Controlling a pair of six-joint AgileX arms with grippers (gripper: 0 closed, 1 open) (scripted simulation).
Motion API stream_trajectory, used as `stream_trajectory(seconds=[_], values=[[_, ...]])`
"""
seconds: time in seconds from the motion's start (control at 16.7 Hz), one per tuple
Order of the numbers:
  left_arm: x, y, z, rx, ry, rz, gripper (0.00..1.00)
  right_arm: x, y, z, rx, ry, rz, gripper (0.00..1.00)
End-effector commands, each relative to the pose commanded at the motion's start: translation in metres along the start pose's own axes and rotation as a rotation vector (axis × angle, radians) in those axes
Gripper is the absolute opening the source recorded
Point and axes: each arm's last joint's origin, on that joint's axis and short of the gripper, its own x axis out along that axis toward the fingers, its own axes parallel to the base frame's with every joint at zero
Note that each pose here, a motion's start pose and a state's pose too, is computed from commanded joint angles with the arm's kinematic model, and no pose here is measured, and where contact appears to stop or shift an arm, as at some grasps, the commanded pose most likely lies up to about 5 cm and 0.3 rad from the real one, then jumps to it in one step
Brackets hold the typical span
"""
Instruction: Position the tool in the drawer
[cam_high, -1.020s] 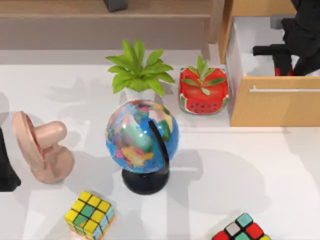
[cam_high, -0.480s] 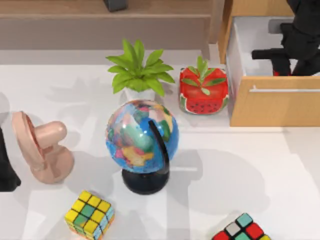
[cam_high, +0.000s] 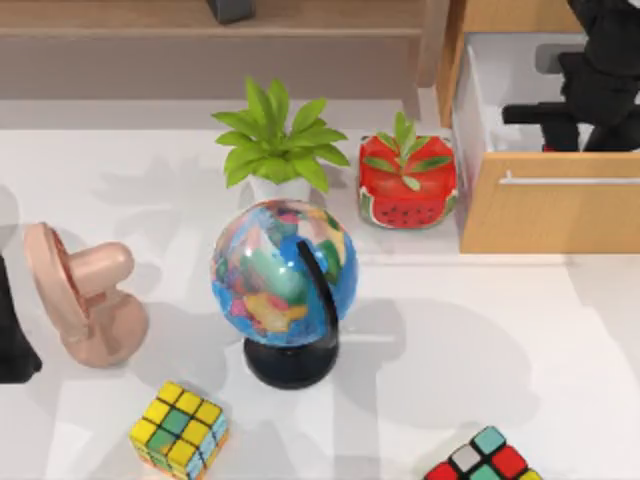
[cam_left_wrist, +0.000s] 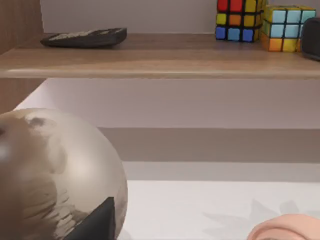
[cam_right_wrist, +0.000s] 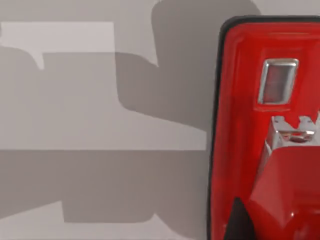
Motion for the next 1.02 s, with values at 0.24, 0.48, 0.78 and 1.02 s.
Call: stream_trajectory(seconds=[0.24, 0.48, 0.78, 1.02], values=[[0.0, 0.0, 0.0, 0.0, 0.0, 0.0, 1.0, 0.0, 0.0, 0.0, 0.0, 0.0, 0.0, 0.38], [0.0, 0.0, 0.0, 0.0, 0.0, 0.0, 1.0, 0.0, 0.0, 0.0, 0.0, 0.0, 0.0, 0.68], [0.0, 0.0, 0.0, 0.0, 0.0, 0.0, 1.0, 0.0, 0.0, 0.0, 0.0, 0.0, 0.0, 1.0], [0.0, 0.0, 0.0, 0.0, 0.0, 0.0, 1.0, 0.0, 0.0, 0.0, 0.0, 0.0, 0.0, 1.0]])
